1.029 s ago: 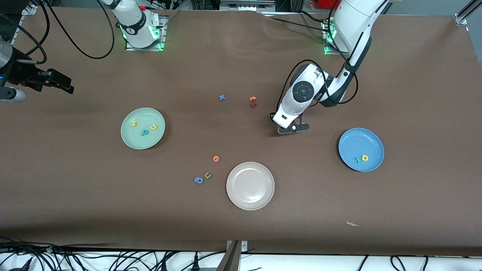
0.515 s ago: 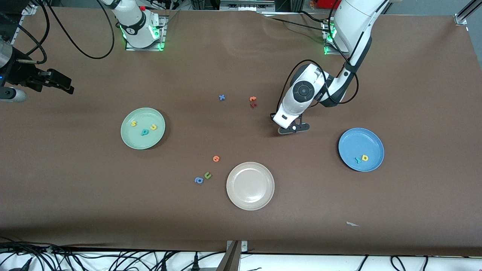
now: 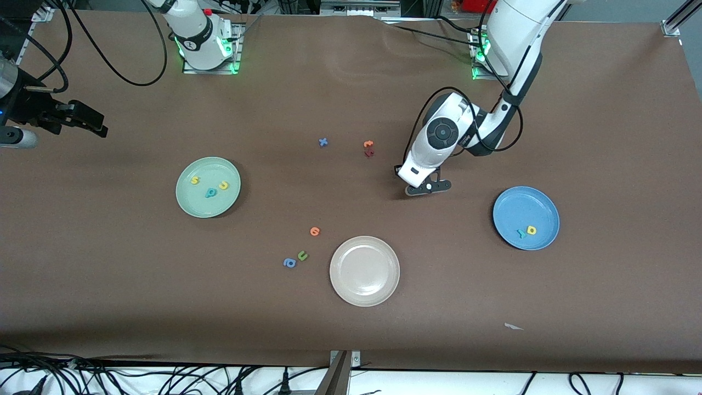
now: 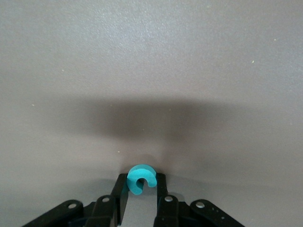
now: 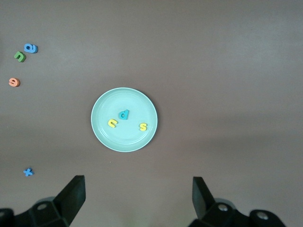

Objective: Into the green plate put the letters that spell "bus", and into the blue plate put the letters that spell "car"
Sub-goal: 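Grasp the teal c letter with the left gripper, then carry teal c to the blue plate and release it with the left gripper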

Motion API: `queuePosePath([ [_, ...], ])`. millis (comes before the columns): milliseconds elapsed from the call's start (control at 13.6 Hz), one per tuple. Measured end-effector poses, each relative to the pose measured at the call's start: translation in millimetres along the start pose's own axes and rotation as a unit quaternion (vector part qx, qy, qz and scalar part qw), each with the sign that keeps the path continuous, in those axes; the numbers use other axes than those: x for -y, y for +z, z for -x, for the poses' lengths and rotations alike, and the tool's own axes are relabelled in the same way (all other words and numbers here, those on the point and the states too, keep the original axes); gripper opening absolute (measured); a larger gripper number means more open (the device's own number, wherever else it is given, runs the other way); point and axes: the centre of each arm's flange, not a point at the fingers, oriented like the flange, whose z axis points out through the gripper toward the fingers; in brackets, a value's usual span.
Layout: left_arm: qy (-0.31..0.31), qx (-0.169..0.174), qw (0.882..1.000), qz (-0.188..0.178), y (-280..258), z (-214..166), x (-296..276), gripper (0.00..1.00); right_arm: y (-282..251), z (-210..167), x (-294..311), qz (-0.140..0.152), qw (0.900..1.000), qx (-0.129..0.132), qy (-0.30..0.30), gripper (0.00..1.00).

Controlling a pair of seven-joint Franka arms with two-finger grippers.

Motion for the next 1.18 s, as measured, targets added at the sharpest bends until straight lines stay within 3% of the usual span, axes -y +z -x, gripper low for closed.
queuePosePath([
  [294, 0.007, -0.011, 1.0, -0.01, -7.7, -32.1, 30.4, 0.29, 0.2, -0.1, 0.2, 0.0, 1.0, 0.0, 0.0, 1.0],
  [515, 0.028, 0.003, 0.999, -0.031, -45.1, -74.0, 71.3, 0.29, 0.3, -0.1, 0.3, 0.0, 1.0, 0.0, 0.0, 1.0],
  [809, 0.079, 0.014, 0.996, -0.048, -104.1, -127.0, 145.8, 0.29, 0.4, -0.2, 0.3, 0.0, 1.0, 0.0, 0.0, 1.0],
  [1176, 0.161, 0.024, 0.985, -0.058, -106.6, -161.4, 239.1, 0.31, 0.4, -0.2, 0.4, 0.0, 1.0, 0.0, -0.001, 1.0],
])
